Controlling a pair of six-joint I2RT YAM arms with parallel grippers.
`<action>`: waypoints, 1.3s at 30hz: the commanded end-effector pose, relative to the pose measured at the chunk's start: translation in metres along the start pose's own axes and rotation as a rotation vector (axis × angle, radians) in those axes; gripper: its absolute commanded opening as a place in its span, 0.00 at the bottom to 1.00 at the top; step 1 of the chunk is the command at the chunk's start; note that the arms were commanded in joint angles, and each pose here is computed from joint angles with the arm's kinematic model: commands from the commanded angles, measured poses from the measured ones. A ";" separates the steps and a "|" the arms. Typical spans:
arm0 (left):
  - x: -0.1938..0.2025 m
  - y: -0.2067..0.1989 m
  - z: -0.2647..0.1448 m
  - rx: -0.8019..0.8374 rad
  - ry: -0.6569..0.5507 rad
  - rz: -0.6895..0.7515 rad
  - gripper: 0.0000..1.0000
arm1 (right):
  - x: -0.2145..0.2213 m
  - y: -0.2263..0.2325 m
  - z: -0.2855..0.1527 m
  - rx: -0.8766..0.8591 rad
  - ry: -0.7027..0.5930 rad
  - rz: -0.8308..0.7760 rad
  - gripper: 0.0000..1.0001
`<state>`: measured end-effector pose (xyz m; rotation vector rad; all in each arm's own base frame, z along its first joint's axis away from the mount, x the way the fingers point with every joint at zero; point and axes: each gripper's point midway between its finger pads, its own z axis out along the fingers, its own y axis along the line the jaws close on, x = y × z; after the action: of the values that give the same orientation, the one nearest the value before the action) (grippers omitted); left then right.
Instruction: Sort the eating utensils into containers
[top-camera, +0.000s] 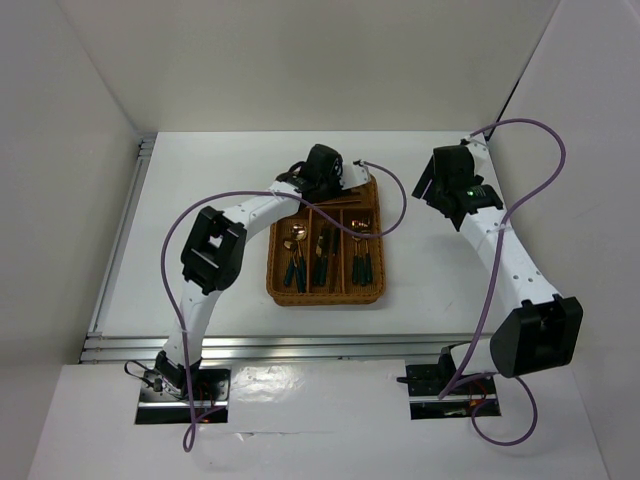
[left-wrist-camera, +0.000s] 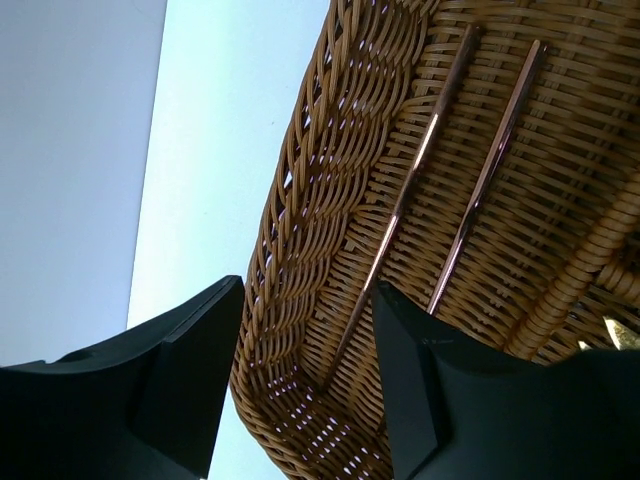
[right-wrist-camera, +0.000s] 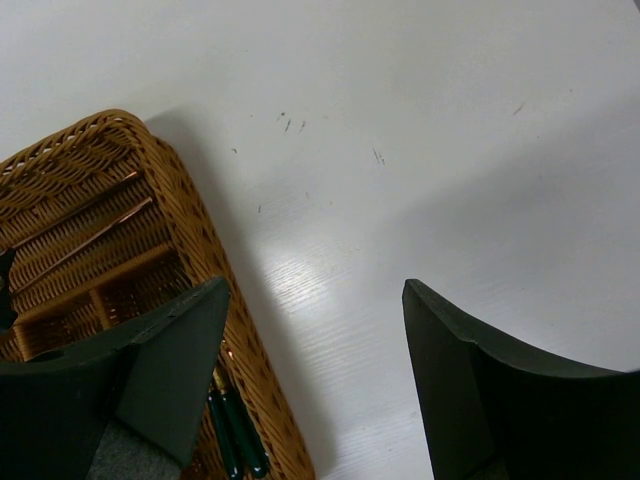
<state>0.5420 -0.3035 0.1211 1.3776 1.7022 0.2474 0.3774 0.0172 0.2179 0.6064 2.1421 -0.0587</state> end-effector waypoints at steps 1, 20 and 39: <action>-0.009 0.004 0.004 -0.019 -0.028 -0.042 0.68 | -0.010 0.001 0.003 0.005 -0.030 0.008 0.78; 0.004 0.102 -0.131 -0.121 -0.098 -0.837 1.00 | -0.021 0.043 0.012 -0.153 0.006 -0.048 1.00; 0.108 0.076 -0.232 -0.294 -0.052 -1.209 0.99 | 0.002 0.031 0.021 -0.218 -0.117 -0.087 1.00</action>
<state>0.4275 -0.0926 0.2143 -0.0025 2.2009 -0.1871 0.3971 0.0448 0.1982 0.3773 2.0989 0.0982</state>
